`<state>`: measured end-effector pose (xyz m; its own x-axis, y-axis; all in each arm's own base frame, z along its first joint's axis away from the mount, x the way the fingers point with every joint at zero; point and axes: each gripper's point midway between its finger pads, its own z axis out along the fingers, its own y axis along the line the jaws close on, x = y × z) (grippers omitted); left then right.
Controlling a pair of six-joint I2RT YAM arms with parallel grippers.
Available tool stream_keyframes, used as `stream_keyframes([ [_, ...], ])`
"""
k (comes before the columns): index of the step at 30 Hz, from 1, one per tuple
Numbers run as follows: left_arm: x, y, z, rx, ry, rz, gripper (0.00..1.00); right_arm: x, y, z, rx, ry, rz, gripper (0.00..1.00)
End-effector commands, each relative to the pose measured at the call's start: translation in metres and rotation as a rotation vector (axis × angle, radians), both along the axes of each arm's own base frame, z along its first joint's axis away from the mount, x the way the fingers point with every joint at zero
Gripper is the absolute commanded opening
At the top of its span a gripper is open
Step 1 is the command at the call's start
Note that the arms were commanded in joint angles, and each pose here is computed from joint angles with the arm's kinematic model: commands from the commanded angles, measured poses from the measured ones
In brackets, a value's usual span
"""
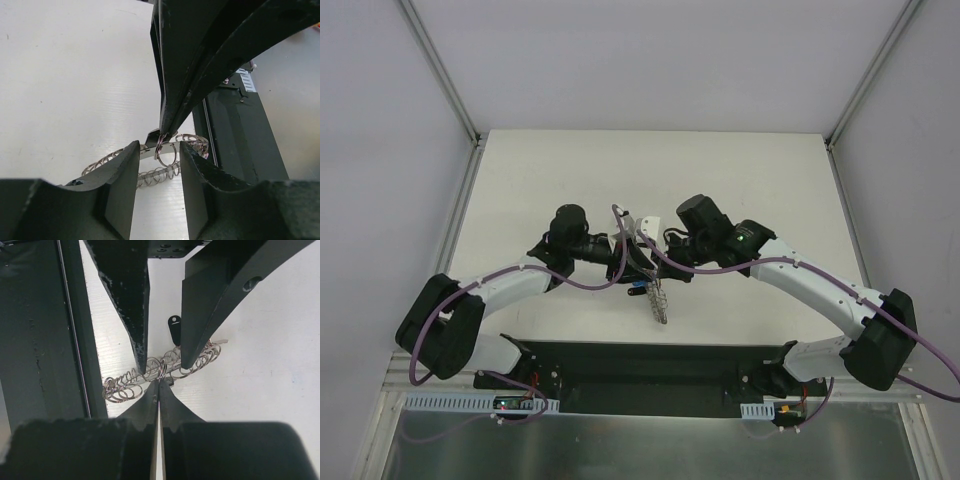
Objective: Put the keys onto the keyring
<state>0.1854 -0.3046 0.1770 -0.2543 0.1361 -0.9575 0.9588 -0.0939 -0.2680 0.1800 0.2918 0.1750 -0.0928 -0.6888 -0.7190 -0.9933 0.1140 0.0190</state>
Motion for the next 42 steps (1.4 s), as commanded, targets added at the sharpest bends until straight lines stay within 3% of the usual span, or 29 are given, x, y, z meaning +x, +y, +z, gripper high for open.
stream_keyframes([
  [1,0.003,-0.004,0.015,-0.040,-0.077,-0.041,0.35,-0.003,0.007,0.027,0.069,-0.037,0.041,0.01],
  [12,0.003,-0.008,0.006,-0.019,-0.041,-0.053,0.33,-0.002,0.009,0.027,0.067,-0.038,0.043,0.01],
  [17,0.003,-0.012,0.006,-0.017,-0.037,-0.057,0.26,-0.001,0.009,0.027,0.068,-0.038,0.040,0.01],
  [20,0.002,-0.015,0.006,-0.016,-0.033,-0.066,0.13,-0.001,0.009,0.026,0.065,-0.034,0.041,0.01],
  [21,0.001,-0.016,0.007,-0.017,-0.033,-0.072,0.01,-0.001,0.009,0.026,0.064,-0.036,0.039,0.01],
  [22,0.000,-0.017,0.007,-0.017,-0.029,-0.075,0.00,0.000,0.009,0.026,0.063,-0.036,0.036,0.01],
  [30,0.013,-0.014,0.012,-0.029,-0.010,0.070,0.00,0.006,-0.006,0.018,0.022,-0.053,-0.024,0.01],
  [42,0.034,-0.001,0.051,-0.251,0.065,0.346,0.00,-0.001,-0.013,0.001,0.065,0.016,-0.125,0.01],
])
